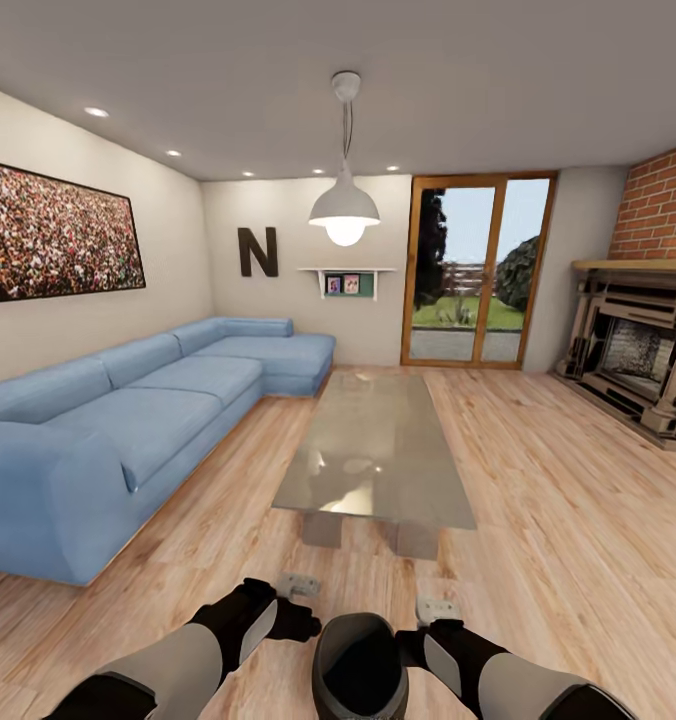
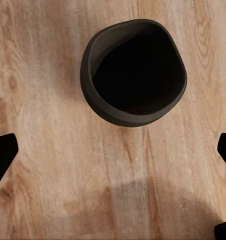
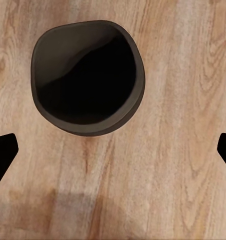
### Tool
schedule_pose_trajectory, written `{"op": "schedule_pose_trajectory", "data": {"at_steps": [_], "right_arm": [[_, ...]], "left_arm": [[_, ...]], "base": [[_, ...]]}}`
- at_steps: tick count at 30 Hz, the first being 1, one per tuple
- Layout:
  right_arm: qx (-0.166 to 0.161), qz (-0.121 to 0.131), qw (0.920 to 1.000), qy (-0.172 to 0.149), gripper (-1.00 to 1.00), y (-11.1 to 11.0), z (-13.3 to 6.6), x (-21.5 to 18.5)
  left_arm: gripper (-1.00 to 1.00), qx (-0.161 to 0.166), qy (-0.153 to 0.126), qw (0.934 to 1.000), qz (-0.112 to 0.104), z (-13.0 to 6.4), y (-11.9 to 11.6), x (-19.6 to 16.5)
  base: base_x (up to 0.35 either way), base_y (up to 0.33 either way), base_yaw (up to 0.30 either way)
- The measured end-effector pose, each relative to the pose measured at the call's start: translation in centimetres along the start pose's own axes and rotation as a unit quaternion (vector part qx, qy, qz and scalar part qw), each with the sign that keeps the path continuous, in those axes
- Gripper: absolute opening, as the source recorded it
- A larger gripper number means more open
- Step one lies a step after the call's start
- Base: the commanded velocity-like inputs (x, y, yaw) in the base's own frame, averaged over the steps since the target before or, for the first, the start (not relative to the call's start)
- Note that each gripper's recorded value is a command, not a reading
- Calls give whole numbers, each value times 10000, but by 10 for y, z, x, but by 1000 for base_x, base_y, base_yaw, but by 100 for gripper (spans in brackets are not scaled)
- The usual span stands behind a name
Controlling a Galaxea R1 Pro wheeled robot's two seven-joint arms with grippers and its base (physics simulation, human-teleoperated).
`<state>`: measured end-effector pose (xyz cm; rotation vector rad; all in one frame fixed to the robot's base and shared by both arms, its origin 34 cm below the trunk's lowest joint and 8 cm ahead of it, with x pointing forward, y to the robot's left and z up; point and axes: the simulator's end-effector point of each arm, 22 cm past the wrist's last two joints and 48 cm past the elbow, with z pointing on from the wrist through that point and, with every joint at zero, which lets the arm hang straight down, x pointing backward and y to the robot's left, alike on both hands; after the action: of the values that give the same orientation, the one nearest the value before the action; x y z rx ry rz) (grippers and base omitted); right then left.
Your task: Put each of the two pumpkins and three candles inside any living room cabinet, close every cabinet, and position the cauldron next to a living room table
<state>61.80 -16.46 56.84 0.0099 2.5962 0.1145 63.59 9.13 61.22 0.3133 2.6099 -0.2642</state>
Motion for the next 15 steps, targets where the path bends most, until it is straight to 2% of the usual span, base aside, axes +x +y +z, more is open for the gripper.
{"op": "schedule_pose_trajectory", "data": {"at_steps": [11, 15], "right_arm": [[-48, -27, 10000, 0, 100, 6, 16, 13], [-58, -32, 10000, -3, 100, 7, 22, 18]], "left_arm": [[100, 43, -76, 10000, -19, 16, 0, 7], [100, 241, -192, 9995, -9, 22, -8, 7]], "base": [[0, 0, 0], [0, 0, 0]]}}
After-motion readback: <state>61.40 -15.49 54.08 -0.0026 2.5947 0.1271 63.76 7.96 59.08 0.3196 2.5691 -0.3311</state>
